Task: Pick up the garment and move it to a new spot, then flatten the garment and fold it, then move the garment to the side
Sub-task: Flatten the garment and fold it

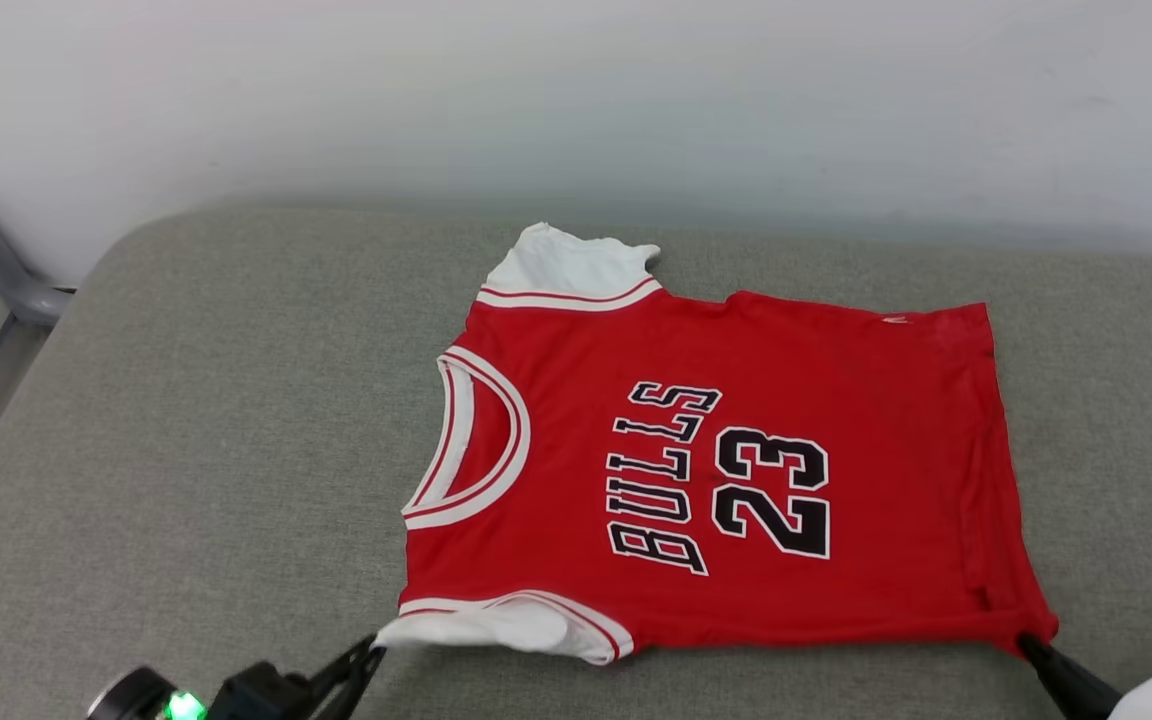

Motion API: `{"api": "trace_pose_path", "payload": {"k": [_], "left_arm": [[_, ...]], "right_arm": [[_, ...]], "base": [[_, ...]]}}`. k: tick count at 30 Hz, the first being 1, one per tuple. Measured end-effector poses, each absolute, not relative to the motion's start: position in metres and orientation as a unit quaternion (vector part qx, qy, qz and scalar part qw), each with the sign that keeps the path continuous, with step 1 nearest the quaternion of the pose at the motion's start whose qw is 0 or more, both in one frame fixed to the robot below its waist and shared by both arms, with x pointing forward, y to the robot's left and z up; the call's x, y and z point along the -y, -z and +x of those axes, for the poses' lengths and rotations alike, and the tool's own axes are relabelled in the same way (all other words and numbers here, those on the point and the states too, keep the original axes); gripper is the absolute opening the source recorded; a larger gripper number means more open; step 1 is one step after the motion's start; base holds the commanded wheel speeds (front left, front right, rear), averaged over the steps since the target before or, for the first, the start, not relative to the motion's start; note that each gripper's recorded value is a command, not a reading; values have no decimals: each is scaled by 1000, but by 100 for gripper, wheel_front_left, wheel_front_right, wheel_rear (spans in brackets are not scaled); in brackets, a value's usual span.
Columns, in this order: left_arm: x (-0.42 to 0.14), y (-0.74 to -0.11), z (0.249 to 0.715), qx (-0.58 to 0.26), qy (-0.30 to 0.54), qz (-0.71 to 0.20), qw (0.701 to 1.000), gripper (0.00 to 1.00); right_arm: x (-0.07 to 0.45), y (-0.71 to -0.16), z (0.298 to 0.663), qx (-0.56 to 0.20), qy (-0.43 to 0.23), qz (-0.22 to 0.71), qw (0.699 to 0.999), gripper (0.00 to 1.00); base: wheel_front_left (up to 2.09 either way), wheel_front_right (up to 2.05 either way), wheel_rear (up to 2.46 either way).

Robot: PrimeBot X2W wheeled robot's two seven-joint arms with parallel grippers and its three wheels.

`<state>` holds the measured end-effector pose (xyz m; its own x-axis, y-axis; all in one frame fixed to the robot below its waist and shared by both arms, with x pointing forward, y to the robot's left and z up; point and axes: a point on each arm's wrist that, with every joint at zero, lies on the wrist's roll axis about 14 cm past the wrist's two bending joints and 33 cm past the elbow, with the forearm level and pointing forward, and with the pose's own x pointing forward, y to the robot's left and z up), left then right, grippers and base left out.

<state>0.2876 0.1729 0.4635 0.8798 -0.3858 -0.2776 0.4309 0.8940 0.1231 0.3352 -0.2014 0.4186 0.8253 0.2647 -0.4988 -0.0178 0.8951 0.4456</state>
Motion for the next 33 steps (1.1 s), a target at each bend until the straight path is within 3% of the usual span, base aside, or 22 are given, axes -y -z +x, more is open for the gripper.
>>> {"api": "trace_pose_path", "payload": {"k": [15,33], "left_arm": [[-176,-495,382,-79,221,139,962,0],[-174,-452,451,-124,233,151,953,0]], "right_arm": [[194,-433,390,-276,-80,205,936,0],[198,-399,423,-320,-55,178,929,0]], "base": [[0,0,0],[0,0,0]]}}
